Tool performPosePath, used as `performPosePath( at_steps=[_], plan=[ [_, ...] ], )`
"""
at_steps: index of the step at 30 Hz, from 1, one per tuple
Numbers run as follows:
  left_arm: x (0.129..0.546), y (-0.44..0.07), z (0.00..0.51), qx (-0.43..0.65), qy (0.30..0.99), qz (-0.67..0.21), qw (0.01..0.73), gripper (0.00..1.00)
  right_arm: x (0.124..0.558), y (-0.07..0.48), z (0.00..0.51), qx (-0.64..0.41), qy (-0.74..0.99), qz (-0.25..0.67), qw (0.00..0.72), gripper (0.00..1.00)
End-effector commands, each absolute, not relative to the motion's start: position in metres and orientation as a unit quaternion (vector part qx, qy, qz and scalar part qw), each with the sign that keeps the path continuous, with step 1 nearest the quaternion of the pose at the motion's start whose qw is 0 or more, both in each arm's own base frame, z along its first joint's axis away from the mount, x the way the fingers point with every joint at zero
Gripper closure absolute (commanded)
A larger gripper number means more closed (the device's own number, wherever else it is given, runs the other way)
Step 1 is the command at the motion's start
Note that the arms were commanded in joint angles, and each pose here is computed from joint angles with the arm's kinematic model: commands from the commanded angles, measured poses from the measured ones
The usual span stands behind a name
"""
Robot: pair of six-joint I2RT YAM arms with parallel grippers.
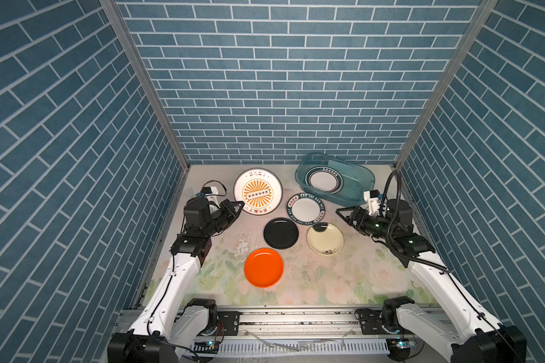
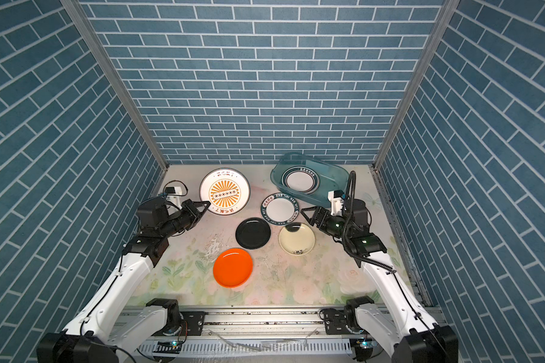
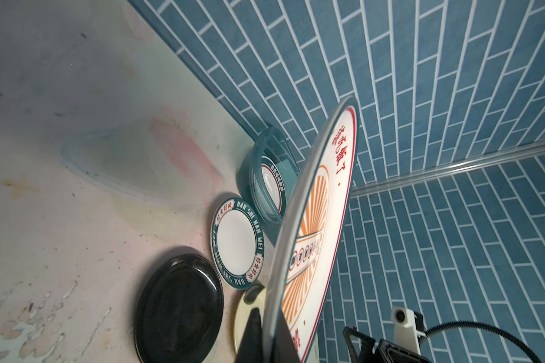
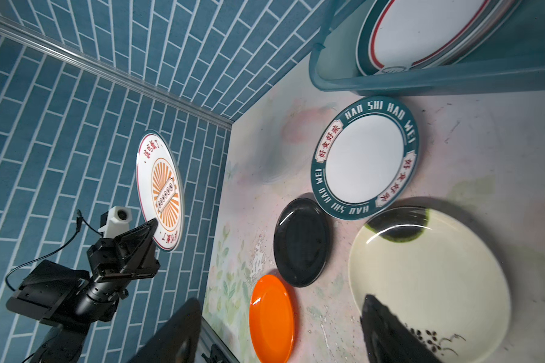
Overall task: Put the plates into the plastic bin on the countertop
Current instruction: 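Lift the sunburst plate with the left gripper while the right gripper grasps it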
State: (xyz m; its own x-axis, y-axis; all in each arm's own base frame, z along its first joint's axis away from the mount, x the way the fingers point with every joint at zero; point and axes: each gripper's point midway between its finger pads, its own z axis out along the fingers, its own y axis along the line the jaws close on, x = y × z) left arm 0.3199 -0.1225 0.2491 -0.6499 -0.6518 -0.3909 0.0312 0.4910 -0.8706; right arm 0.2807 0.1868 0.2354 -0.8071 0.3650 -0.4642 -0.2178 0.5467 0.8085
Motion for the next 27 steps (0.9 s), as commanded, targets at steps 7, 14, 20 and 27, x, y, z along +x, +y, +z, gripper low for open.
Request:
performPosePath(
  at_steps=[7, 14, 20, 27],
  plan=[
    [0.307, -0.178, 0.28, -0.119, 0.765, -0.522, 0.359, 1.0, 0.298, 0.234, 0.254, 0.003, 0.809, 0.492, 0.322, 0.21],
    [0.301, -0.216, 0.269, -0.086, 0.771, -0.538, 0.331, 1.0, 0.305, 0.252, 0.26, -0.006, 0.799, 0.506, 0.324, 0.25],
    [0.297, -0.233, 0.263, -0.07, 0.773, -0.545, 0.318, 1.0, 0.311, 0.256, 0.256, -0.002, 0.799, 0.509, 0.32, 0.4],
    [0.295, -0.243, 0.258, -0.056, 0.777, -0.549, 0.304, 1.0, 0.315, 0.258, 0.258, 0.004, 0.795, 0.514, 0.323, 0.74]
  ],
)
